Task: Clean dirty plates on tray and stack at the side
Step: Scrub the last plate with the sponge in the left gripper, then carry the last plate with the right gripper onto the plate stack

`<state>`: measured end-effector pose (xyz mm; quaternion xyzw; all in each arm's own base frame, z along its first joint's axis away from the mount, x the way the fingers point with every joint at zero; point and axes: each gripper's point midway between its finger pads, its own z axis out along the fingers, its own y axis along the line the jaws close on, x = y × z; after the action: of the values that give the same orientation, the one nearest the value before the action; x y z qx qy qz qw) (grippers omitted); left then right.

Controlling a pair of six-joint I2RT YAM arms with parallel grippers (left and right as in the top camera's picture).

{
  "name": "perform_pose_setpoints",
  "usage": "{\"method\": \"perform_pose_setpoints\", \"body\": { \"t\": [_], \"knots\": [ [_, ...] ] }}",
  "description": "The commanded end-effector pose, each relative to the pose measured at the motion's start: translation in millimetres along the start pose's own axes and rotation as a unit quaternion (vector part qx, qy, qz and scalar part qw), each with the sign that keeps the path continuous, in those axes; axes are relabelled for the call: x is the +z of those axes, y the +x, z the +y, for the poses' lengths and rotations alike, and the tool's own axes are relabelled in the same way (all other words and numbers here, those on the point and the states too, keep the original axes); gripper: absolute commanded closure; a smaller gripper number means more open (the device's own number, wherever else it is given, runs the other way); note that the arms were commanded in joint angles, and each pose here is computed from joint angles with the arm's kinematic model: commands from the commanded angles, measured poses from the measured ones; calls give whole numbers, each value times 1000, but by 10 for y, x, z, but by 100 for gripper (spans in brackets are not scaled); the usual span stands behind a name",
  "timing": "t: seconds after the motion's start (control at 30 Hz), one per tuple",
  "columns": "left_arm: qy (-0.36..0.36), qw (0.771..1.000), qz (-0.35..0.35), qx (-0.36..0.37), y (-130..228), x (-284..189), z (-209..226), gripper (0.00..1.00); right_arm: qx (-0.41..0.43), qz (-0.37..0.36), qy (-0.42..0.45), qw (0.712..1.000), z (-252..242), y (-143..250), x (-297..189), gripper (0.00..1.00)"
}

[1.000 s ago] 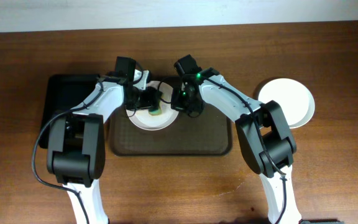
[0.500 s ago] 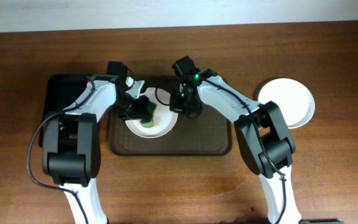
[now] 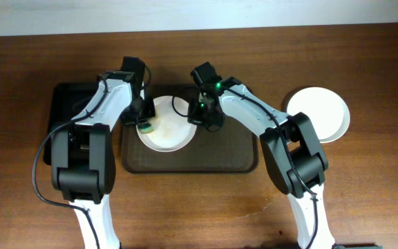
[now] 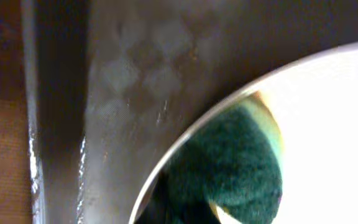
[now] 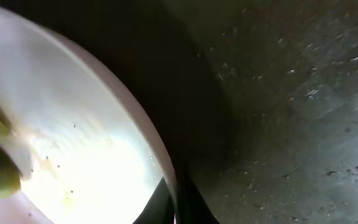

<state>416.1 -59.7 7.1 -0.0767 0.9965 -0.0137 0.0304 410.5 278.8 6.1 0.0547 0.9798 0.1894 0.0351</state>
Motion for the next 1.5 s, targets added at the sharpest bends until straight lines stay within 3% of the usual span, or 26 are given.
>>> {"method": "perform_pose_setpoints", "body": {
  "t": [0.0, 0.03, 0.1, 0.27, 0.33, 0.4, 0.43, 0.47, 0.5, 0.63, 0.7, 0.77, 0.83, 0.93, 0.97, 1.1, 1.2, 1.33, 1.37, 1.47],
  "knots": [
    [66, 982, 76, 158, 415, 143, -347, 100, 17, 7, 42, 999, -261, 28, 173, 96],
    [158, 965, 86, 189, 531, 68, -700, 100, 17, 7, 42, 999, -261, 28, 173, 96],
    [234, 950, 80, 192, 540, -29, -958, 99, 17, 7, 42, 999, -262, 29, 173, 96],
    [250, 963, -3, 105, -176, -350, -670, 100, 17, 8, 42, 999, -263, 31, 172, 96],
    [251, 963, -46, 91, -508, -700, -510, 100, 17, 7, 42, 999, -263, 29, 172, 82],
    [247, 963, -62, 86, -615, -790, -430, 100, 17, 7, 41, 999, -260, 27, 173, 66],
    [234, 967, -62, 84, -619, -766, -386, 99, 17, 6, 41, 999, -257, 23, 173, 65],
    [219, 970, -63, 83, -628, -742, -339, 99, 17, 6, 41, 999, -257, 24, 173, 75],
    [207, 973, -64, 82, -636, -725, -304, 99, 17, 8, 39, 999, -250, 32, 173, 96],
    [172, 979, -69, 80, -664, -681, -195, 100, -29, 8, 27, 999, -180, 49, -245, 96],
    [149, 983, -72, 79, -680, -657, -125, 99, -57, -78, 103, 990, -307, -109, -930, 96],
    [150, 983, -72, 79, -681, -657, -125, 99, -65, -152, 188, 968, -500, -183, -1521, 96],
    [150, 983, -72, 79, -681, -657, -125, 99, -78, -245, 341, 904, -761, -188, -2198, 96],
    [149, 983, -72, 79, -680, -656, -125, 99, -114, -326, 454, 821, -645, -119, -2572, 96],
    [149, 983, -71, 79, -679, -654, -125, 99, -134, -370, 482, 783, -470, -74, -2715, 96],
    [150, 983, -73, 79, -687, -654, -126, 99, -196, -466, 518, 690, 112, 200, -2991, 96],
    [150, 983, -74, 79, -688, -654, -126, 99, -207, -489, 524, 665, 248, 284, -3068, 96],
    [150, 983, -74, 79, -692, -655, -127, 99, -190, -495, 503, 682, 243, 286, -3014, 96],
    [150, 983, -74, 79, -692, -655, -127, 99, -183, -483, 484, 706, 214, 280, -2912, 96],
    [150, 983, -74, 79, -692, -655, -126, 99, -134, -333, 375, 855, -88, 253, -2241, 96]
  ]
}}
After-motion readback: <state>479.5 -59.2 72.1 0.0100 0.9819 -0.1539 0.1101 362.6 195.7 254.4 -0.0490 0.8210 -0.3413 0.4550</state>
